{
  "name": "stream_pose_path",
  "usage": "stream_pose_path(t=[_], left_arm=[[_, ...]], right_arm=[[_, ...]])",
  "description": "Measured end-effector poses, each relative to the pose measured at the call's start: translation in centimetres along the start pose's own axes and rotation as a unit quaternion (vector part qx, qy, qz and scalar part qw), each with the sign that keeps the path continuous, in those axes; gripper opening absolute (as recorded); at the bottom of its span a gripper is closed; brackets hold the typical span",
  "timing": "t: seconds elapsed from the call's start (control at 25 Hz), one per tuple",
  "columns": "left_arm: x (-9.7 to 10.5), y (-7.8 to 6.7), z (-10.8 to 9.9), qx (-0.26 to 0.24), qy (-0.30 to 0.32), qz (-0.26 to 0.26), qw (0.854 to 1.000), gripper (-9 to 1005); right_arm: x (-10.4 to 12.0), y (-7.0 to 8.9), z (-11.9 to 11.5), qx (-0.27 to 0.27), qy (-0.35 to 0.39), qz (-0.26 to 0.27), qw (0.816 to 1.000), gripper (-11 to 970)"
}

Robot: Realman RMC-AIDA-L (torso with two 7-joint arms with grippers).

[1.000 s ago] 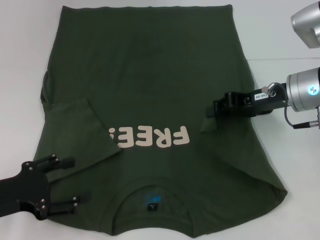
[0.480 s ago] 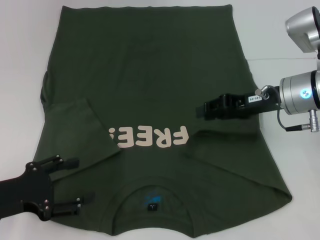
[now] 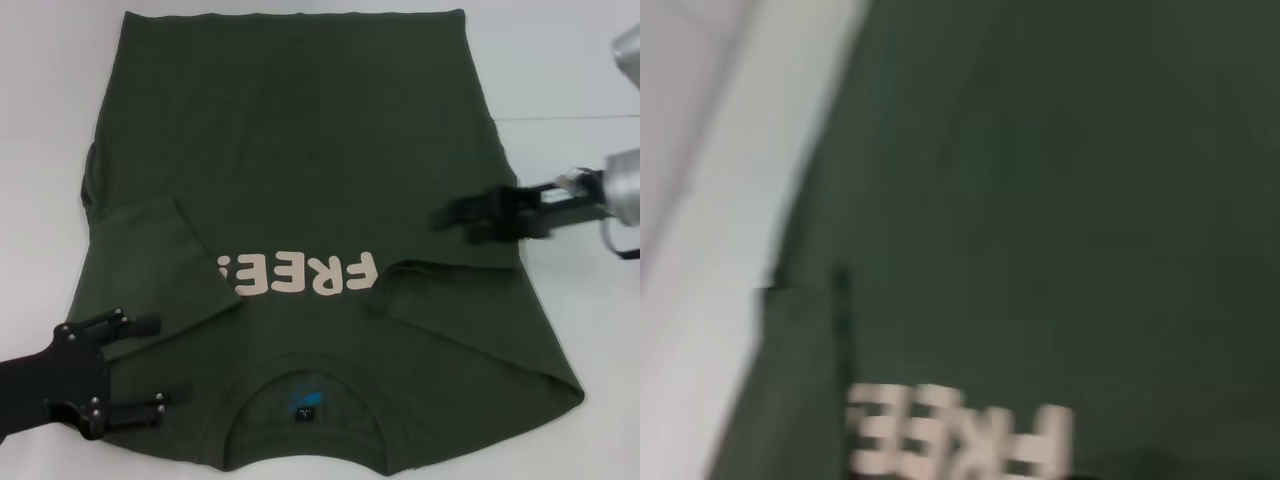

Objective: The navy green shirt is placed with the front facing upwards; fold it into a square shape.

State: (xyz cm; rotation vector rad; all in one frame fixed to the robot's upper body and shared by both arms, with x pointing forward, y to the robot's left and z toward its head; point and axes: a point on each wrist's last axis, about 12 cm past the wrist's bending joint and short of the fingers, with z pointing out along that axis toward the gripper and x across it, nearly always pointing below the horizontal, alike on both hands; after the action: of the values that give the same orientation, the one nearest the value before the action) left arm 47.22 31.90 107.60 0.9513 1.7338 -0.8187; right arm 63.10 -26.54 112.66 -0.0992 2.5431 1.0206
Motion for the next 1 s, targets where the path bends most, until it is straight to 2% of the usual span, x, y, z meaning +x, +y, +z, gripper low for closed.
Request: stream_pose_path(t=[0.08,0.2,0.4,0.56,0.8,1.0], left_arm=[[0.0,0.0,0.0,0.0,0.0,-0.004,1.0,891],[0.0,0.0,0.0,0.0,0.0,-0.005,1.0,890],[-0.1,0.1,0.1,0.002,-0.001,-0.003,1.0,890],[-0.3,0.2,0.3,0.004,-0.001,0.0,1.0,891],[-0.1,0.2,0.6,0.007,-0.003,-0.004,1.0,891],[-0.2,0.2,0.4,0.004,-0.004,-0.003,1.0,890]], right_arm=[[0.2,-1.3,-1.1,0.024,0.003,0.016,1.0,714],[0.6,-3.0,-2.6,0.047,-0.002,0.04,0.998,733],[0.6,-4.4,-4.0,0.088,0.003,0.068,0.994,757],[-0.2,-4.1,-4.0,0.112,0.009,0.063,0.992,755],[-1.1,-2.9,-2.1,0.156,0.023,0.036,0.987,751],[-1.2,-2.4,-1.1,0.161,0.021,0.025,0.986,750]])
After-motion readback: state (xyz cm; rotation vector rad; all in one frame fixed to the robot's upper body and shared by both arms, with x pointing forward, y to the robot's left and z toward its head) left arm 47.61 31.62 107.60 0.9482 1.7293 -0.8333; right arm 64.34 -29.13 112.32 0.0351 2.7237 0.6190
